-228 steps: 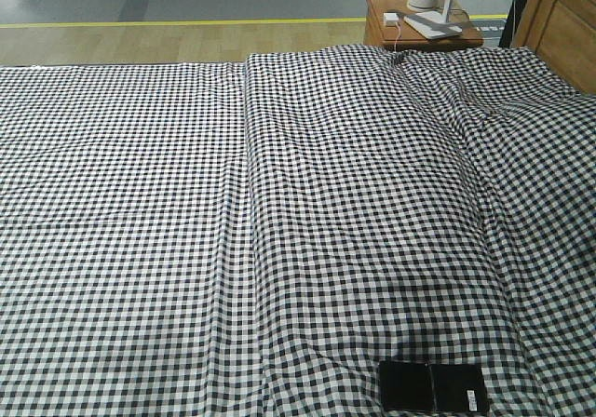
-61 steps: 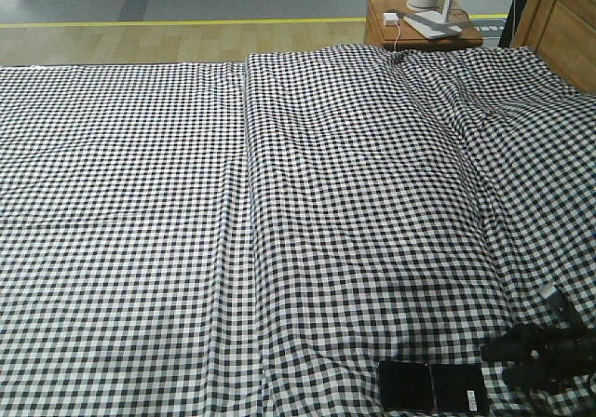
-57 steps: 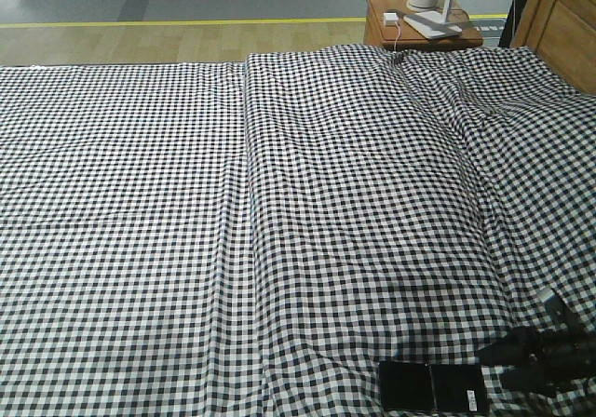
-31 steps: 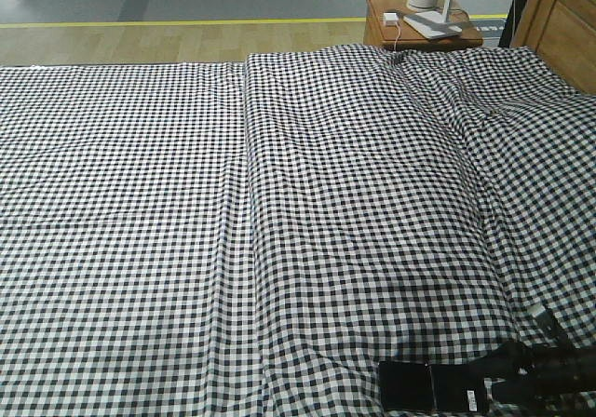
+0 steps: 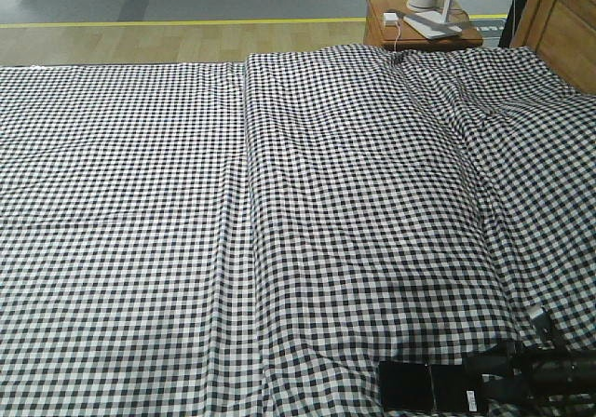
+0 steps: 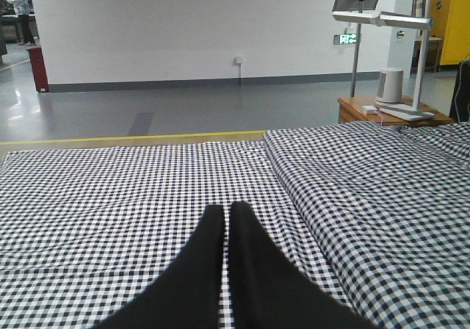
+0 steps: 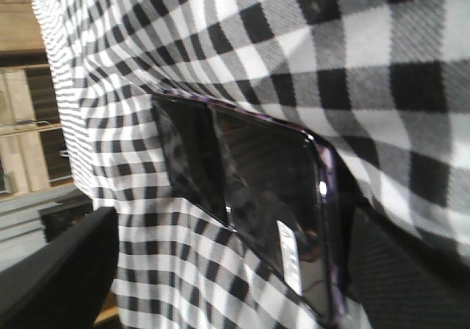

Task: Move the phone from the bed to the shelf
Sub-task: 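Close the right gripper on the black phone's edge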

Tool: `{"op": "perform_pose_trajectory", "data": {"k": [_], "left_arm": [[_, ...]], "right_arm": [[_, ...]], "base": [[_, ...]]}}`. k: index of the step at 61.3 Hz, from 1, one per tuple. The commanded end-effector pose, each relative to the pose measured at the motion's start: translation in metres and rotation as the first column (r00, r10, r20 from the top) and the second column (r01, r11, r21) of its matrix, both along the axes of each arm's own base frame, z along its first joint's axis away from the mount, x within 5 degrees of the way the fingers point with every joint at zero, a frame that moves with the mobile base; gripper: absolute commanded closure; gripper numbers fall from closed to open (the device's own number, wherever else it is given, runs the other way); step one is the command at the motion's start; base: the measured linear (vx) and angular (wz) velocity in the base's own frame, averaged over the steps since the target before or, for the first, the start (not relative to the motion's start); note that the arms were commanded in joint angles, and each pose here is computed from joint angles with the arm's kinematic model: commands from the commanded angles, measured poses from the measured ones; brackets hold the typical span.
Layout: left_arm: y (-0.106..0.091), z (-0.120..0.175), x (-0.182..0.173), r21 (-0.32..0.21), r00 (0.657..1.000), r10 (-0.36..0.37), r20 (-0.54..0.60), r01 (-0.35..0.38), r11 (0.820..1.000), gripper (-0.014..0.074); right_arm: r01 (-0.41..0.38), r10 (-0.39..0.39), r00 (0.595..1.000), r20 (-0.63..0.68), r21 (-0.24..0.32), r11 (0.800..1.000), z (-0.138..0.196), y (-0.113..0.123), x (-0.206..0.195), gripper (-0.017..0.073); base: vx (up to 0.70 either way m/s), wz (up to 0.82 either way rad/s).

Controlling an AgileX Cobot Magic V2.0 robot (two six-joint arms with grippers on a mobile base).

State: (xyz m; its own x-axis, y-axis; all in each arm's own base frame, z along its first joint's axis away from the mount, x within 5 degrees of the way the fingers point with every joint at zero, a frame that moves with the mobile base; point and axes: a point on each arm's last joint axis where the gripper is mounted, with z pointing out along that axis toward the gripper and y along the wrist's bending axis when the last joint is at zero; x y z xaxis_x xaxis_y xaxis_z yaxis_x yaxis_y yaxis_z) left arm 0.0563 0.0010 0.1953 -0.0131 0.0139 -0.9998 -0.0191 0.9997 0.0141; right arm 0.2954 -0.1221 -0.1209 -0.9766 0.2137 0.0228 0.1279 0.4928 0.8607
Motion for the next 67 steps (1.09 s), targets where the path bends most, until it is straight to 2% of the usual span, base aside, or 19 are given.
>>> {"op": "perform_pose_trajectory", "data": {"k": [1, 27, 40, 49, 63, 67], "left_arm": [[0.0, 0.015, -0.002, -0.017, 0.995, -0.003, 0.103, 0.005, 1.0, 0.0592], [0.0, 0.015, -0.002, -0.017, 0.995, -0.003, 0.103, 0.005, 1.0, 0.0592], [0.0, 0.015, -0.002, -0.017, 0.995, -0.003, 0.103, 0.005, 1.0, 0.0592], [0.0, 0.015, -0.002, -0.017, 0.995, -0.003, 0.103, 0.005, 1.0, 0.0592], [0.0, 0.015, -0.002, -0.017, 0.995, -0.003, 0.103, 0.005, 1.0, 0.0592], [0.0, 0.015, -0.002, -0.017, 0.995, -0.003, 0.103, 0.005, 1.0, 0.0592]], "right_arm": [[0.011, -0.016, 0.998, 0.065, 0.071, 0.997, 0.022, -0.003, 0.011, -0.0034], [-0.108, 0.101, 0.992, 0.072, 0.095, 0.99, 0.022, 0.032, 0.021, -0.0034], [-0.124, 0.117, 0.99, 0.073, 0.108, 0.986, 0.023, 0.036, 0.021, 0.0011], [-0.142, 0.132, 0.987, 0.086, 0.119, 0.983, 0.024, 0.036, 0.02, 0.0148], [-0.168, 0.152, 0.981, 0.125, 0.138, 0.976, 0.026, 0.037, 0.019, 0.0508], [-0.17, 0.153, 0.98, 0.124, 0.138, 0.976, 0.026, 0.037, 0.019, 0.0576]], "base": [[0.0, 0.0], [0.0, 0.0], [0.0, 0.0], [0.0, 0.0], [0.0, 0.0], [0.0, 0.0]]}}
